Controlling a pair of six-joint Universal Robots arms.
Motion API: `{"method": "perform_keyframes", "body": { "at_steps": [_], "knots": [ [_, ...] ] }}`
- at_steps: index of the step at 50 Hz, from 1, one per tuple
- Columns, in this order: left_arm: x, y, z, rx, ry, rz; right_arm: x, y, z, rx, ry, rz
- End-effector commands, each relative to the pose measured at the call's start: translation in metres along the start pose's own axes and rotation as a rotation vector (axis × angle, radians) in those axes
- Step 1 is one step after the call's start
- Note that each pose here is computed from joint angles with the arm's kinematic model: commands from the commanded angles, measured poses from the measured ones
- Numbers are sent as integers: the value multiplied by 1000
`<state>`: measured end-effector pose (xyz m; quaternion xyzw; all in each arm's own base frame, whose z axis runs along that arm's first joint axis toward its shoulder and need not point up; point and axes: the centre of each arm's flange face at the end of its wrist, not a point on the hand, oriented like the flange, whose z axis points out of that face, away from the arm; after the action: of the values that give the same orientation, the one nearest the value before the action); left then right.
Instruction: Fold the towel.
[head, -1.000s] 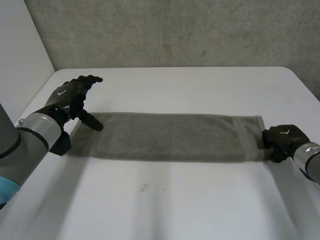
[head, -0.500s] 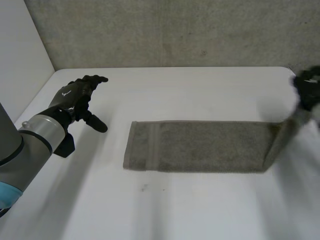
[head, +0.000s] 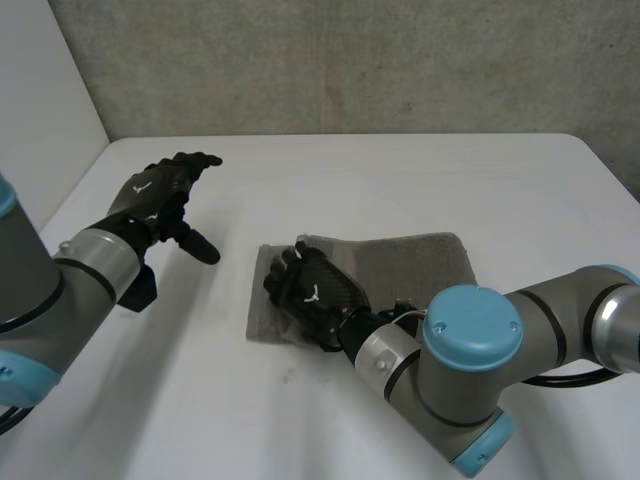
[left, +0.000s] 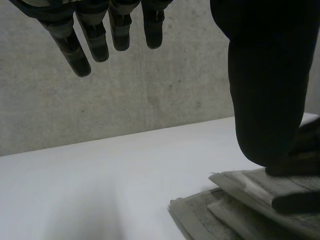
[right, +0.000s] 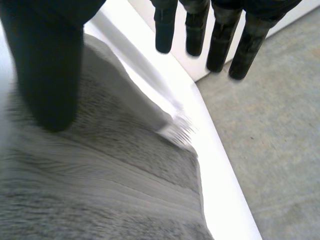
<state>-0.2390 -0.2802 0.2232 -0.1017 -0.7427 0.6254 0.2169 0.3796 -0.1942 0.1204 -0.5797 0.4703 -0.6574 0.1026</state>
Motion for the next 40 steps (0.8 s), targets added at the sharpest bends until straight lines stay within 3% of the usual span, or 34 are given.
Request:
{"method": "perform_keyframes", "body": {
  "at_steps": [1, 9, 19, 25, 31, 34, 36, 40],
  "knots": [
    [31, 15, 21, -9, 93, 111, 74, 11, -26, -167, 202, 178],
    [84, 39, 35, -19, 174, 197, 111, 54, -76, -405, 290, 536],
    [109, 88, 44, -125, 217, 215, 110, 95, -108, -505, 264, 668],
    [94, 114, 43, -227, 88, 259, 118, 117, -105, -473, 342, 614],
    [87, 118, 31, -263, 43, 290, 141, 109, -95, -403, 386, 516],
    [86, 109, 22, -258, 38, 290, 152, 92, -84, -353, 391, 438],
    [82, 99, 17, -241, 25, 285, 141, 48, -60, -240, 336, 367],
    [77, 80, 13, -204, 5, 269, 119, 9, -37, -148, 269, 323]
  ]
}}
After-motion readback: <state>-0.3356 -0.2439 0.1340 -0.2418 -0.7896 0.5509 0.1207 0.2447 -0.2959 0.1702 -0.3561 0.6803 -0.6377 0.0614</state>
